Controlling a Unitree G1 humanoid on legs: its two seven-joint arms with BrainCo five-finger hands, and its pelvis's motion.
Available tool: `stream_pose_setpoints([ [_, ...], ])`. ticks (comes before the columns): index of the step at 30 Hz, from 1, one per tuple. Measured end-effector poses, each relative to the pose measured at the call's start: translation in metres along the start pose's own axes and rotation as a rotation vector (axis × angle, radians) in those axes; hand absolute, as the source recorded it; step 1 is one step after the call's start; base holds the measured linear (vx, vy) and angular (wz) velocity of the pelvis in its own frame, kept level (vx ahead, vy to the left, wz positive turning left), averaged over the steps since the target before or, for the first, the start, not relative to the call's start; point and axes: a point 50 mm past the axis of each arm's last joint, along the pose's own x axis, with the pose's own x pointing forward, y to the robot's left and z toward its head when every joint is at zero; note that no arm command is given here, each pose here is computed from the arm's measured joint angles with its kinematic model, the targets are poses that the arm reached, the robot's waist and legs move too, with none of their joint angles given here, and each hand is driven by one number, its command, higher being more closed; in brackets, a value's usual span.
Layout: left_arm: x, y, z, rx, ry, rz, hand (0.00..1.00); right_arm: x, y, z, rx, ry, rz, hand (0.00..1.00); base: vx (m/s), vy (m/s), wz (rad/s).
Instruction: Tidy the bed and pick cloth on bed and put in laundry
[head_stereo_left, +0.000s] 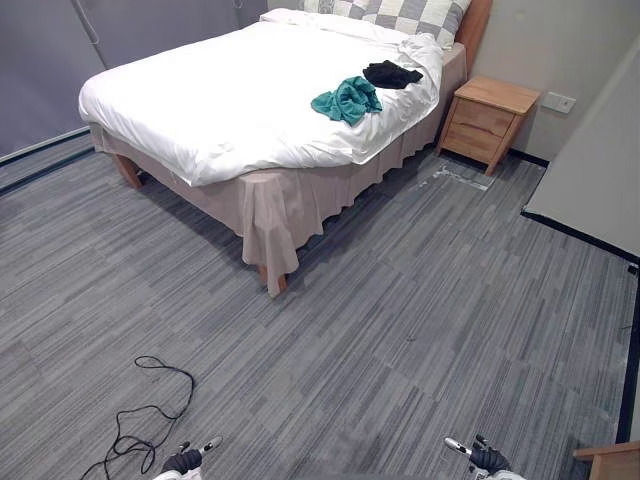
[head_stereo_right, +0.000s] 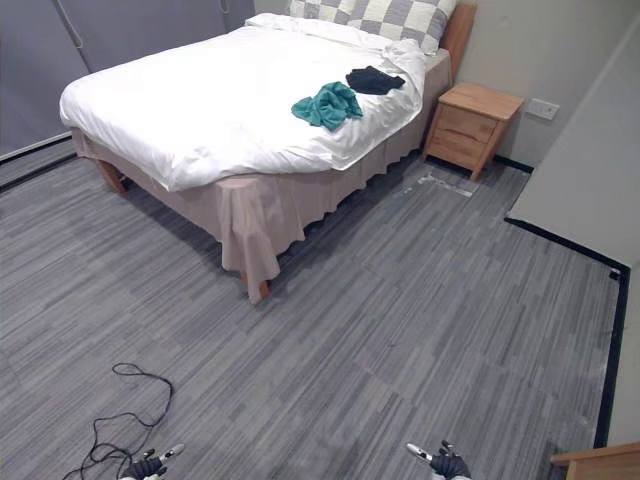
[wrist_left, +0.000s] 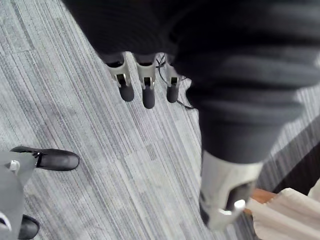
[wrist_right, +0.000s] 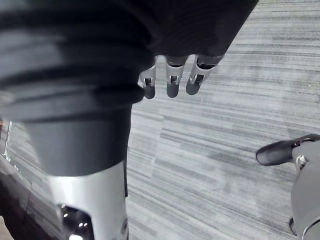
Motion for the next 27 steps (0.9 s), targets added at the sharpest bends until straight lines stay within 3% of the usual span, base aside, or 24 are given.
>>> stream_pose_setpoints([
  [9, 0.001, 0.005, 0.008, -0.035, -0.036, -0.008, 0.00, 0.000, -0.008, 0.006, 0.010, -0.030, -0.013, 0.00, 0.00, 0.000, 0.00],
  [27, 0.000, -0.013, -0.001, -0.023, -0.023, -0.057, 0.00, -0.002, 0.000, -0.006, -0.041, 0.008, 0.011, 0.00, 0.00, 0.000, -0.01],
])
